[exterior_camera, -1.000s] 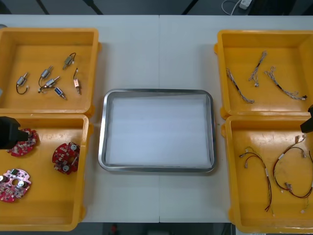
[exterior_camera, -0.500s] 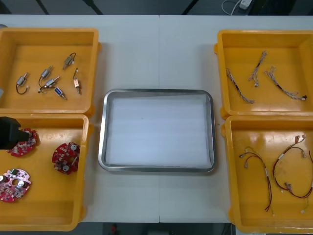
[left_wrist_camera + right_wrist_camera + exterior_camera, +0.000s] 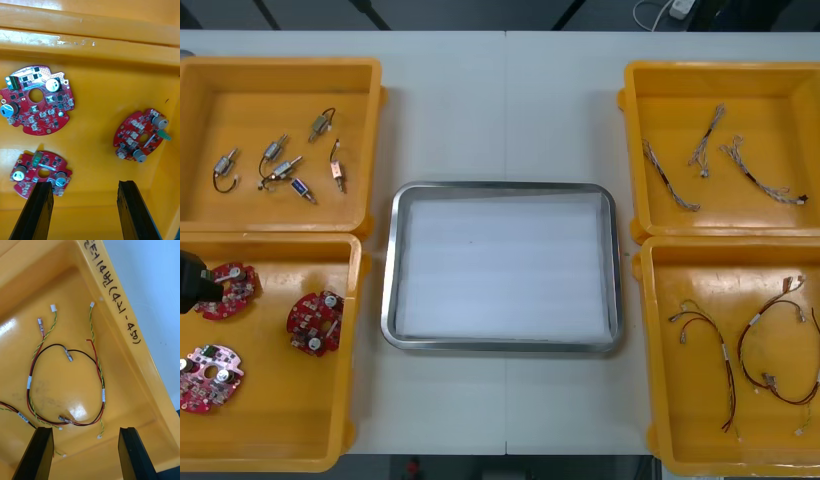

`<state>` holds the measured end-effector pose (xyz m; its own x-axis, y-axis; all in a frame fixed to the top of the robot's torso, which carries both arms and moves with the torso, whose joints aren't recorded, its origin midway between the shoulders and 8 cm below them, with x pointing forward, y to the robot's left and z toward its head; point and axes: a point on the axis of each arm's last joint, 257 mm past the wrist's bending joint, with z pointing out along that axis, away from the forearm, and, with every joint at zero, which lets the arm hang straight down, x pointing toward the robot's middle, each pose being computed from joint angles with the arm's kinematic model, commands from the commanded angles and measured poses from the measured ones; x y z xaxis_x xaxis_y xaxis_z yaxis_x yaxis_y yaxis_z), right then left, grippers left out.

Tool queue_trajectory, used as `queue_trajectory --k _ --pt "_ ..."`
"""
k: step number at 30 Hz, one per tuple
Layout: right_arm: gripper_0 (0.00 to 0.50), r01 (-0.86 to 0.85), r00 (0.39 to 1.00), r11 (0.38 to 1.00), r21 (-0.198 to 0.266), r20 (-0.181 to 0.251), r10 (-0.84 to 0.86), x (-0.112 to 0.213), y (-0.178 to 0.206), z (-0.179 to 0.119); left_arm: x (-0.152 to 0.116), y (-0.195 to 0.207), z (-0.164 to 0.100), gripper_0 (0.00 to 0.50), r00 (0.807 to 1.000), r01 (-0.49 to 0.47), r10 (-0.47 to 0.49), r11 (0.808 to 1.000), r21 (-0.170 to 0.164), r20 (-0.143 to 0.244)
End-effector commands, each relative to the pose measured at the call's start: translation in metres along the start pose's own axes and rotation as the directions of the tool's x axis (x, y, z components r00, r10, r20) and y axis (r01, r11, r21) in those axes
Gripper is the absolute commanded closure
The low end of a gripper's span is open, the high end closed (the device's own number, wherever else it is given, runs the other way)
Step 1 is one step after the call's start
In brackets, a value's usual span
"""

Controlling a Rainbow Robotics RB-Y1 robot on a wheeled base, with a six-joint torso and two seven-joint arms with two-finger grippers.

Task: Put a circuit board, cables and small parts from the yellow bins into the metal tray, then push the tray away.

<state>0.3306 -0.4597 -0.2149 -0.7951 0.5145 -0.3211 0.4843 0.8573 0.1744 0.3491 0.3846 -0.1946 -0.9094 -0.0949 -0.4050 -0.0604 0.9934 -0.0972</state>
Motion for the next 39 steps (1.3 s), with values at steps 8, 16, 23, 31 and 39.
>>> queue_trajectory --k 8,16,23,31,39 --pt "0.0 0.031 0.999 0.998 0.061 0.028 -0.032 0.011 -0.03 0.037 0.026 0.056 -0.01 0.0 0.976 -0.21 0.202 0.969 -0.127 -0.078" --pt "0.0 0.056 0.998 0.997 0.044 -0.005 -0.056 0.025 -0.028 0.058 0.04 0.061 0.005 0.0 0.97 -0.229 0.214 0.964 -0.136 -0.117" --pt "0.0 0.064 0.997 0.997 0.036 -0.045 -0.063 0.041 -0.029 0.07 0.045 0.06 0.019 0.0 0.961 -0.257 0.235 0.953 -0.159 -0.144" --pt "0.0 0.084 0.996 0.996 0.031 -0.043 -0.083 0.044 -0.033 0.085 0.052 0.057 0.029 0.0 0.953 -0.275 0.25 0.951 -0.14 -0.168" --pt "0.0 0.101 0.994 0.995 0.024 -0.039 -0.1 0.05 -0.034 0.1 0.056 0.052 0.041 0.0 0.931 -0.344 0.327 0.934 -0.094 -0.162"
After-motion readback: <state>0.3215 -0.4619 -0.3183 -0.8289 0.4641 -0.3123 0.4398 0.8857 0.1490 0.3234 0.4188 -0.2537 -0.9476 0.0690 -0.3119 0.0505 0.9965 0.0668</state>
